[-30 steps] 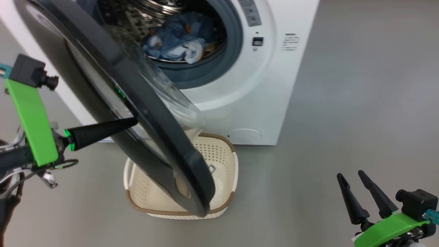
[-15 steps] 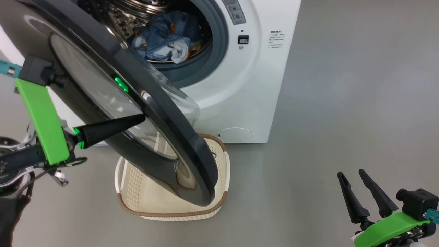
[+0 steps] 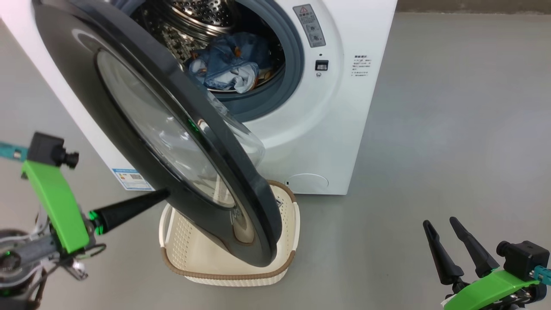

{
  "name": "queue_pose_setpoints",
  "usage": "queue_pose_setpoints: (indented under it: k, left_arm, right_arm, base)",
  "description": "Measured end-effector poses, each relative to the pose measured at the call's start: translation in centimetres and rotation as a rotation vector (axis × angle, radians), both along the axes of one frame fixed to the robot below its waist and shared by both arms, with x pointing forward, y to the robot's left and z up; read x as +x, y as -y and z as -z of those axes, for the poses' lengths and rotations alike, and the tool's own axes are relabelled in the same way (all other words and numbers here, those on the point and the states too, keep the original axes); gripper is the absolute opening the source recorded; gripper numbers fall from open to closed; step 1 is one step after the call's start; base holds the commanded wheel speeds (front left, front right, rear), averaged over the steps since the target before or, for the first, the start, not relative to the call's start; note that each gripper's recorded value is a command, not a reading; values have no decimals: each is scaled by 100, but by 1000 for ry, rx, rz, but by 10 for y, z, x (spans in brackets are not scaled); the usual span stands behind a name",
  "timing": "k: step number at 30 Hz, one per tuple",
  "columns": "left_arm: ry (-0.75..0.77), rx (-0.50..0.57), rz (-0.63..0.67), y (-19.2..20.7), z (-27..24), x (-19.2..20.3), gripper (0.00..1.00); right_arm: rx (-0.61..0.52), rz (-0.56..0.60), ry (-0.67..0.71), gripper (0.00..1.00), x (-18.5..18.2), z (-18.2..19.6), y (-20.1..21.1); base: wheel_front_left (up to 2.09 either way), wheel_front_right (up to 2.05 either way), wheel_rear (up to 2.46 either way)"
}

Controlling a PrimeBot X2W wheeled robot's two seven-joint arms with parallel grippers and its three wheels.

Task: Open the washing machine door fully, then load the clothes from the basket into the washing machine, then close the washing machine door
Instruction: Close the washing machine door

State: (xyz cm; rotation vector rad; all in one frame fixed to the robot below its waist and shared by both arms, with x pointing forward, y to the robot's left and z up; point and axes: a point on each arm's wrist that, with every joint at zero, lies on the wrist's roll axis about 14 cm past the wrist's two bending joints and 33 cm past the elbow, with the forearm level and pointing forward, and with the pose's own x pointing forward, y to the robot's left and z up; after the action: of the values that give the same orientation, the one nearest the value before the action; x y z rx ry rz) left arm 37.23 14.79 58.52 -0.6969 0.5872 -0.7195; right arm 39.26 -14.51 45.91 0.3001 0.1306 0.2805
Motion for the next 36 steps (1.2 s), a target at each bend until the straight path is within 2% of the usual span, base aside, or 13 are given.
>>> queue_pose_setpoints:
  k: [1, 3, 4, 5, 6, 7, 9, 10, 23, 36]
  left_arm:
    - [-5, -4, -13, -2, 3, -2, 4]
    - [-14, -1, -47, -8, 10, -4, 31]
    - [-17, 4, -63, -11, 13, -5, 39]
    - [-21, 3, -83, -15, 17, -6, 53]
    - [-28, 0, -104, -19, 21, -6, 75]
    - [-36, 3, -125, -22, 26, -6, 75]
    - [-51, 5, -160, -28, 35, -7, 96]
    - [-59, 7, -178, -30, 40, -8, 100]
    - [-32, -6, -434, -58, 77, 11, 100]
    - [45, -32, -595, -61, 95, 20, 100]
  right_arm:
    - [0, -2, 2, 100, 0, -1, -1]
    - [0, -6, 5, 100, 0, -2, -2]
    - [0, -7, 6, 100, 0, -2, -2]
    - [-1, -8, 7, 100, 0, -2, -3]
    - [-1, -9, 6, 100, -1, -2, -3]
    - [-2, -9, 3, 100, -2, -1, -2]
    - [-5, -7, -8, 100, -6, 2, -1]
    - [-5, -6, -9, 100, -7, 3, -1]
    - [-9, 50, -13, 100, -14, 4, 19]
    - [-12, 133, -15, 100, -23, 4, 47]
  base:
    - [0, 0, 0]
    - [0, 0, 0]
    - [0, 0, 0]
    - [0, 0, 0]
    - [0, 0, 0]
    - [0, 0, 0]
    - [0, 0, 0]
    - [0, 0, 0]
    - [0, 0, 0]
    - [0, 0, 0]
